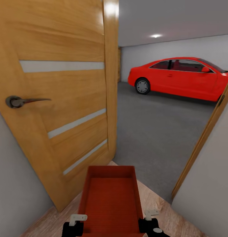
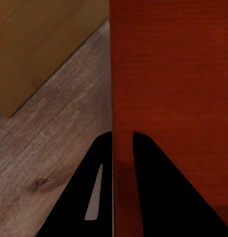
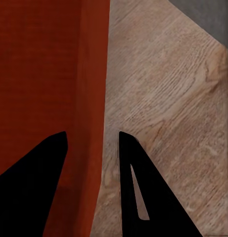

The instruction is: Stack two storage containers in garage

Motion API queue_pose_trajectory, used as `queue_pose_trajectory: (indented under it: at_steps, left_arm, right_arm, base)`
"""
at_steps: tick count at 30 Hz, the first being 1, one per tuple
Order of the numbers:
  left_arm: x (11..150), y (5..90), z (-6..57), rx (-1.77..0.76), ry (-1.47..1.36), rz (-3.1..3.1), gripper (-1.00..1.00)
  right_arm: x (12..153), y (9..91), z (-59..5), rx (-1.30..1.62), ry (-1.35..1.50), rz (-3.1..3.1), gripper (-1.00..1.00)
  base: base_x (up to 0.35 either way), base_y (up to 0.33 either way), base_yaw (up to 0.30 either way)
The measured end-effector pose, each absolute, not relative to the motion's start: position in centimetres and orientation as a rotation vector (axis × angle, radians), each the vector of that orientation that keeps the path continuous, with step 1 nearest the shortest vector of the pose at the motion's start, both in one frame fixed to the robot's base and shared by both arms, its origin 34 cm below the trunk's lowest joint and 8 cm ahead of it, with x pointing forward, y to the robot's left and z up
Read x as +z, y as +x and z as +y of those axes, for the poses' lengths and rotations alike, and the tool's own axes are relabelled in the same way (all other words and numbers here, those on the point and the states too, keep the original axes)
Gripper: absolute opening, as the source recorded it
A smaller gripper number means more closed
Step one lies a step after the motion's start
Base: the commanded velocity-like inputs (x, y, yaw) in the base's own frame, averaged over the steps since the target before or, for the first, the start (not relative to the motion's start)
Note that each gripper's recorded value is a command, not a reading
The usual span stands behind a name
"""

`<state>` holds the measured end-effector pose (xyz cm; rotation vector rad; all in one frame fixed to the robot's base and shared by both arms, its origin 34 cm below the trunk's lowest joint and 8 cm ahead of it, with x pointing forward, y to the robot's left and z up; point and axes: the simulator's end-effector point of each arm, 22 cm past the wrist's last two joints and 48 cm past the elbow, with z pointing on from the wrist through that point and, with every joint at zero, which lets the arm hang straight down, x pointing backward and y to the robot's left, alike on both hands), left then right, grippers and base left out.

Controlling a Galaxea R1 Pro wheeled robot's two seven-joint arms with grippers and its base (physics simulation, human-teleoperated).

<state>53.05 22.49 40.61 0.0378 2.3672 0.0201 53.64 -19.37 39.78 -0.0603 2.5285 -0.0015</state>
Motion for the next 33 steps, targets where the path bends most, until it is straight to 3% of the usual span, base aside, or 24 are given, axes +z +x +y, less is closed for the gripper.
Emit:
queue_pose_trajectory:
  at_steps: [12, 33]
  left_arm:
    - [40.62, 53.06, 22.49, 0.020, 0.038, 2.367, -1.00]
    - [40.62, 53.06, 22.50, 0.020, 0.038, 2.367, -1.00]
  right_arm:
    - [39.79, 53.64, -19.36, -0.001, -0.061, 2.528, -1.00]
    - [39.79, 53.65, -19.36, -0.001, -0.060, 2.528, -1.00]
  base:
    - [0.020, 0.010, -0.118]
    - [0.169, 0.102, -0.002]
